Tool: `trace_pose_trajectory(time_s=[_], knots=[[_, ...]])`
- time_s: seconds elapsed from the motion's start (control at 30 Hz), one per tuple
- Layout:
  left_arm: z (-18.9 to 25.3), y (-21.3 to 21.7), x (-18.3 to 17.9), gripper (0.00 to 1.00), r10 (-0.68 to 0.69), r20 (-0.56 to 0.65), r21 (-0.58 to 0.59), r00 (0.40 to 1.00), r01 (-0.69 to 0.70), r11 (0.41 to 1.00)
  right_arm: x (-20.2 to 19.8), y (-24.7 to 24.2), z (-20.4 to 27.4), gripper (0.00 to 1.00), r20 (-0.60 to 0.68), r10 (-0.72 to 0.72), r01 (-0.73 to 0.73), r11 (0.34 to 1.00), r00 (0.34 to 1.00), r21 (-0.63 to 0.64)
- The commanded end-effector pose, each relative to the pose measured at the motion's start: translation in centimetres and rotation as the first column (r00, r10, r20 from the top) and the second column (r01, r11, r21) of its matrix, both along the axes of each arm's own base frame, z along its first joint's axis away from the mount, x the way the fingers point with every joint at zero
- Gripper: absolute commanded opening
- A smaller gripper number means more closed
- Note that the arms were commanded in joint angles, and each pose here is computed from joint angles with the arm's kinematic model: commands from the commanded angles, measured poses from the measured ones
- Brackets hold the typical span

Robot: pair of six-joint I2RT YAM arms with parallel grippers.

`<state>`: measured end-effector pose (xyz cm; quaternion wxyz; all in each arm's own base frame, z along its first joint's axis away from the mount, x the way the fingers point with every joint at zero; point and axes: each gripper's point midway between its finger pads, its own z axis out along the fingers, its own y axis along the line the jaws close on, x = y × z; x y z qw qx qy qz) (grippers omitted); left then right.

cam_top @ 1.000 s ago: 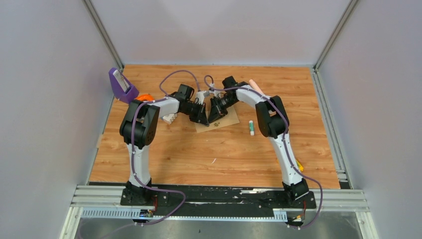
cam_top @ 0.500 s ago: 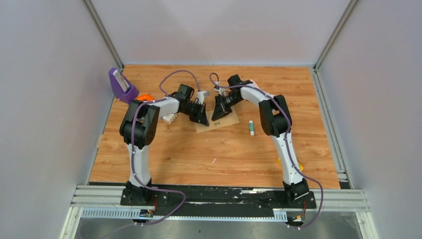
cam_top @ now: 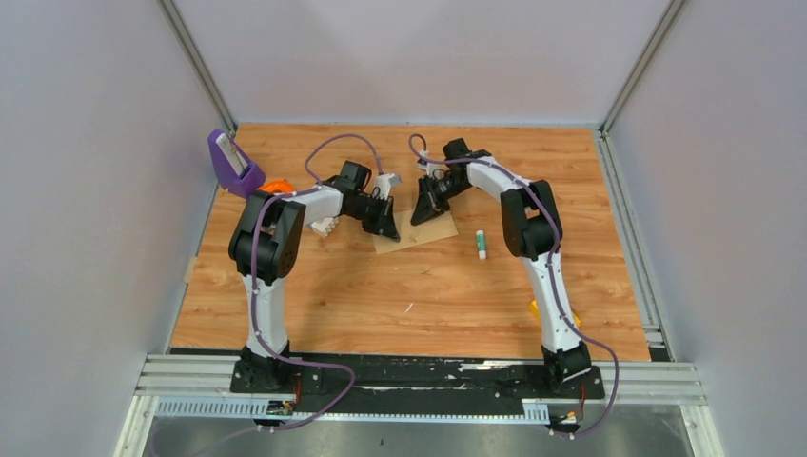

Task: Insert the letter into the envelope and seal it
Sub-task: Seal the envelope flap on the envelope.

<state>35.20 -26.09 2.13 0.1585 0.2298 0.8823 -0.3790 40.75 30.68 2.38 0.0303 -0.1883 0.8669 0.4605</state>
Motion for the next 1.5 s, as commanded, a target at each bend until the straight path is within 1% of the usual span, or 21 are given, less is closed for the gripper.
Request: trace_pose_trajectory(time_s=[0.0,0.23,0.37,0.43,0.57,0.67,0.77,0.83,0.9,1.1,1.23,1.47], knots=[[-2.7,1.8,0.0,0.00,0.024,-0.008,0.116,1.000,-0.023,0.993,1.3,-0.5,-0.4,0.08,0.042,-0.016,0.017,1.000,0.999,-0.020],[-2.7,1.8,0.0,0.00,0.025,-0.008,0.116,1.000,-0.024,0.993,0.4,-0.8,0.0,0.09,0.054,0.005,-0.004,1.000,0.999,-0.019],[-2.7,1.7,0.1,0.00,0.024,-0.008,0.115,1.000,-0.023,0.993,1.8,-1.5,1.5,0.09,0.103,-0.024,0.026,0.999,0.994,-0.026],[-2.7,1.7,0.1,0.00,0.024,-0.008,0.115,1.000,-0.023,0.993,3.1,-1.8,3.2,0.08,0.141,-0.051,0.052,0.999,0.989,-0.008],[-2.6,1.7,0.0,0.00,0.023,-0.006,0.115,1.000,-0.023,0.993,4.8,-2.1,8.3,0.09,0.241,-0.079,0.064,0.996,0.967,0.070],[-2.7,1.7,0.0,0.00,0.023,-0.008,0.115,1.000,-0.022,0.993,4.8,-1.8,11.7,0.09,0.274,-0.074,0.036,0.990,0.959,0.139],[-2.7,1.7,0.0,0.00,0.022,-0.009,0.113,1.000,-0.021,0.993,3.5,-1.1,13.4,0.09,0.263,-0.042,-0.013,0.979,0.964,0.205],[-2.5,1.6,0.1,0.00,0.022,-0.007,0.109,1.000,-0.021,0.994,2.3,-0.6,13.1,0.09,0.236,-0.013,-0.041,0.974,0.972,0.224],[-2.4,1.6,0.1,0.00,0.021,-0.006,0.106,1.000,-0.020,0.994,0.8,0.2,11.6,0.09,0.196,0.022,-0.067,0.973,0.980,0.222],[-1.4,1.2,0.3,0.01,0.010,0.009,0.079,1.000,-0.011,0.997,-2.8,1.0,5.1,0.09,0.020,0.074,-0.077,0.979,0.997,0.187],[-0.5,0.9,0.4,0.07,0.001,0.026,0.058,1.000,-0.003,0.998,-3.4,0.7,1.9,0.09,-0.046,0.060,-0.053,0.989,0.997,0.140],[1.3,0.5,0.3,0.14,-0.020,0.058,0.014,0.998,0.019,1.000,-3.2,-0.6,-2.4,0.08,-0.080,0.004,-0.004,1.000,0.997,-0.002]])
